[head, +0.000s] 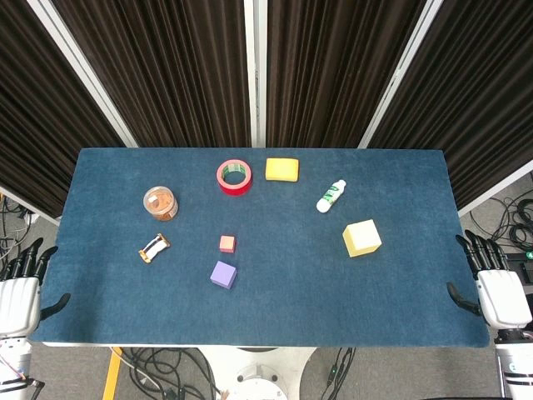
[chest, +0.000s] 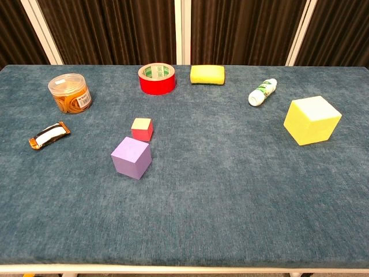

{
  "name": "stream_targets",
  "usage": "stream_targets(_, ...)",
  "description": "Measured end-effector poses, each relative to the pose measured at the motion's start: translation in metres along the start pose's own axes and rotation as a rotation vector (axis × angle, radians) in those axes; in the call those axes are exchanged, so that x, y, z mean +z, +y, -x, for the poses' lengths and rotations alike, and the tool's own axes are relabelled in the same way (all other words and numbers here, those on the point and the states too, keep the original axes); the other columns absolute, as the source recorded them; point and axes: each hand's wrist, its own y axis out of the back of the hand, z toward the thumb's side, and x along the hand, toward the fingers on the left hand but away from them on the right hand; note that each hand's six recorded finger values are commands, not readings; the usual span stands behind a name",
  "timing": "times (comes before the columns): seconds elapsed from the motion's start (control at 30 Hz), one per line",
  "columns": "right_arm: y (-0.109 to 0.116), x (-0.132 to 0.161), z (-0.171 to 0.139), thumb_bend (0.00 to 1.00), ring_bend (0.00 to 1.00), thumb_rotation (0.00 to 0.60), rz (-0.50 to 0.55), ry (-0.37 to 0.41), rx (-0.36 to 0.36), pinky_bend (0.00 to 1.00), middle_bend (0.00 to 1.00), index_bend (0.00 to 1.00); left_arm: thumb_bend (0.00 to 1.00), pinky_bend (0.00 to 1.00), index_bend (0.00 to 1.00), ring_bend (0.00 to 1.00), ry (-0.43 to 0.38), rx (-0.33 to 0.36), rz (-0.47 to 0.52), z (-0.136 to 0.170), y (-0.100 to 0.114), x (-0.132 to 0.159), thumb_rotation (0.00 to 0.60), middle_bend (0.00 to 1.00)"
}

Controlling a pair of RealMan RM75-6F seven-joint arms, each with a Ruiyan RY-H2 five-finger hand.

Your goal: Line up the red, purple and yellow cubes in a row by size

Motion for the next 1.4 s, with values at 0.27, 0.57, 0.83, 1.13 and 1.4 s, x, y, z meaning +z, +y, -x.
stream_targets(0.27,0.001,0.003,-0.003,0.25,0.0,0.6,-0.001,0.018,0.004,0.0,0.0,0.0,0.2,0.21,0.22,0.14,-0.02,-0.017,0.013,0.006,-0.001,0.005,0.6,0.16)
stream_targets(0.57,-0.007,0.025,0.024,0.2,0.0,0.6,-0.049,0.102,0.057,0.0,0.04,0.0,0.2,0.21,0.22,0.14,-0.048,-0.034,0.031,0.01,-0.001,0.01,0.6,0.16)
stream_targets(0.83,-0.043,0.066,0.09,0.16,0.0,0.6,-0.13,0.194,0.239,0.0,0.01,0.0,0.2,0.21,0.22,0.14,-0.043,-0.056,0.052,0.014,-0.004,0.005,0.6,0.16)
stream_targets(1.13,-0.084,0.088,0.157,0.16,0.0,0.6,-0.213,0.174,0.386,0.0,0.01,0.0,0.2,0.21,0.22,0.14,-0.03,-0.077,0.067,0.013,-0.007,0.002,0.6,0.16)
stream_targets(1.4,-0.109,0.089,0.175,0.16,0.0,0.6,-0.274,0.157,0.455,0.0,0.04,0.0,0.2,0.21,0.22,0.14,-0.027,-0.093,0.082,0.013,-0.007,0.002,0.6,0.16)
